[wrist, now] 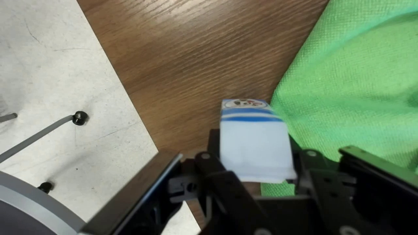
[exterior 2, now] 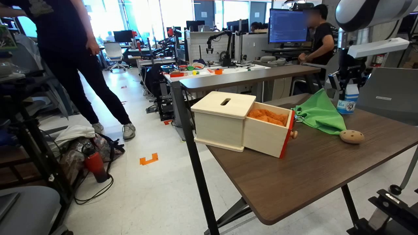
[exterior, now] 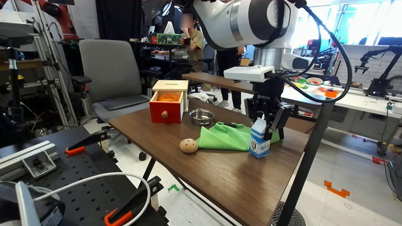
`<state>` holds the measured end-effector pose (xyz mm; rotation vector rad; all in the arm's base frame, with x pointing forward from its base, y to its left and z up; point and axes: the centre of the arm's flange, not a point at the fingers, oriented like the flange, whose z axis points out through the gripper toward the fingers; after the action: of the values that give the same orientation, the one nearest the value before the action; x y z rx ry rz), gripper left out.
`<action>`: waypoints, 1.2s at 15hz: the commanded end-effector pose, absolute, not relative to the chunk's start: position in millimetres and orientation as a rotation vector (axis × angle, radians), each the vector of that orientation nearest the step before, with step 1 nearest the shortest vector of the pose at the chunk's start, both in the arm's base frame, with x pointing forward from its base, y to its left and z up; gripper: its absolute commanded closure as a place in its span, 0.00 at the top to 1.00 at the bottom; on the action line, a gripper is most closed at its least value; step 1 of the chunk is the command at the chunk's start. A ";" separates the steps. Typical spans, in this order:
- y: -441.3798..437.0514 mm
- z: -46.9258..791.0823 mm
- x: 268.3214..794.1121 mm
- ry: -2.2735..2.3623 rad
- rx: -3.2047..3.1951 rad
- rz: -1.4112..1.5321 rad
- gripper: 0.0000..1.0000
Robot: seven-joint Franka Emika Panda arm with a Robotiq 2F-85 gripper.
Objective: Move the milk carton to the left
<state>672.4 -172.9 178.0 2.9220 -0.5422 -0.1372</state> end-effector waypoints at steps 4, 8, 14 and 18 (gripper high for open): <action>-138.5 243.3 673.4 -0.533 2.939 -0.143 0.19; -95.1 267.1 665.4 -0.439 2.980 -0.172 0.19; 2.2 275.9 631.9 -0.215 3.032 -0.184 0.19; 60.5 263.0 599.0 -0.077 3.035 -0.228 0.19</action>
<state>635.2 31.8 262.8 3.0374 -0.1458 -0.2353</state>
